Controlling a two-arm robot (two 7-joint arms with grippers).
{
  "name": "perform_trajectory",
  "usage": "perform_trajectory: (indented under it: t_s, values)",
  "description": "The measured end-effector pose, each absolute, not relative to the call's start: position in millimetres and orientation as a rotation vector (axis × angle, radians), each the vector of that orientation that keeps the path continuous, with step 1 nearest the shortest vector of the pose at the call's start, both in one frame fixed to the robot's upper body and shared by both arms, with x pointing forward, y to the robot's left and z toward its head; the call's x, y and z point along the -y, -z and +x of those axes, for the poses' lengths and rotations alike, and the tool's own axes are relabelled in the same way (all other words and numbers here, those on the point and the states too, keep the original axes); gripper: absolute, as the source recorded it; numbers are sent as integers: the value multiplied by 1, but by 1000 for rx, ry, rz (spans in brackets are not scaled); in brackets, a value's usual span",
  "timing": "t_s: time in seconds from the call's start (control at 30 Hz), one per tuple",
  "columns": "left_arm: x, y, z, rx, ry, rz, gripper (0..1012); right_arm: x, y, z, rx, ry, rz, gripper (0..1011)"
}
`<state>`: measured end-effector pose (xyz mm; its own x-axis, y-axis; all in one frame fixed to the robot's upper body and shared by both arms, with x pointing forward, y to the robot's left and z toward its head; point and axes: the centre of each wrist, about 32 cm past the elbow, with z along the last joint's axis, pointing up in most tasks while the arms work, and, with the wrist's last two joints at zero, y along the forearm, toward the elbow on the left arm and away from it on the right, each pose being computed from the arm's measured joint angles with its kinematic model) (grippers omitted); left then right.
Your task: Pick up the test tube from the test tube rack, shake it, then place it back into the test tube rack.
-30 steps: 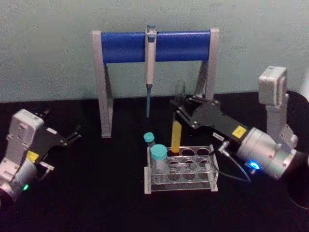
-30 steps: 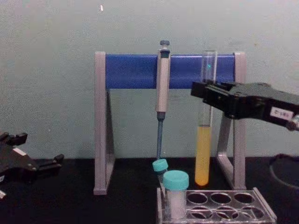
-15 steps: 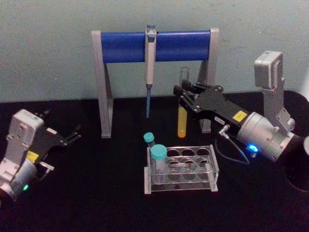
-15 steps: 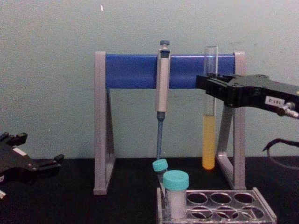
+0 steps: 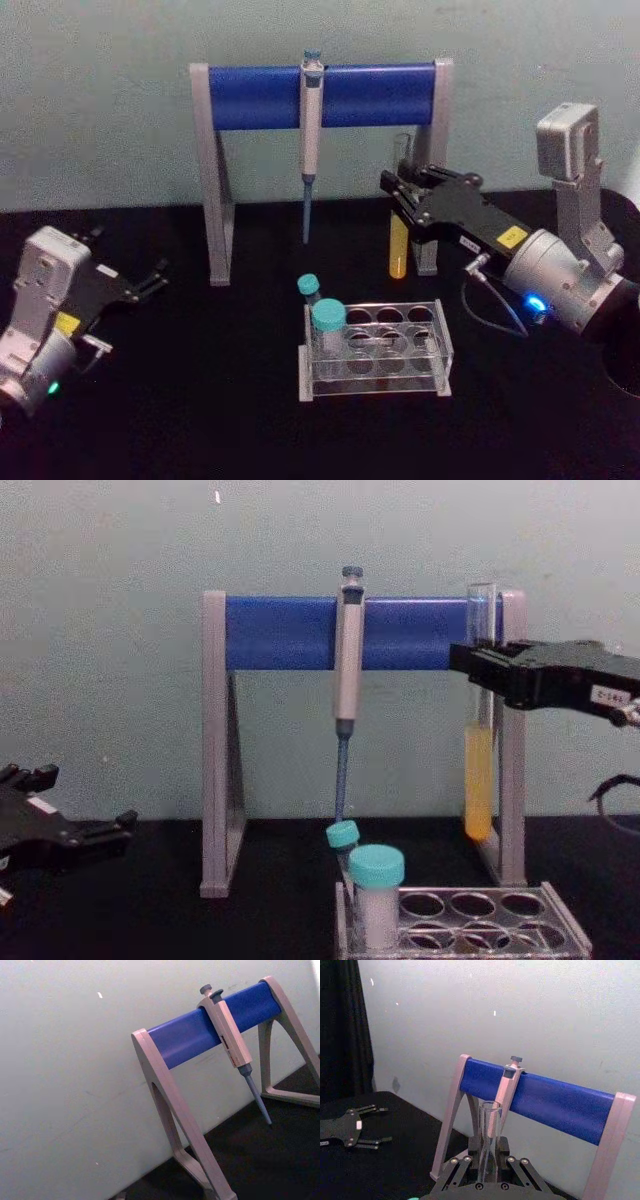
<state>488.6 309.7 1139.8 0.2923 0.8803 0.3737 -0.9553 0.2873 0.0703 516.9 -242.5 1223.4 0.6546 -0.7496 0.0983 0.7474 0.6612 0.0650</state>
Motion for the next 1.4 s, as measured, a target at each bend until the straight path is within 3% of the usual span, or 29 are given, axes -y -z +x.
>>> perform_trajectory:
  t_s: [0.53,0.83,1.4]
  values:
    - [-310,-1140,489,285,-1248,304,1001,255,-1227,486,103,872,-5,232]
    - [-310,-1140,489,285,-1248,304,1001,250,-1227,474,53,780,-9,233]
    - [-310,-1140,489,285,-1248,304,1001,233,-1231,513,79,693,7,233]
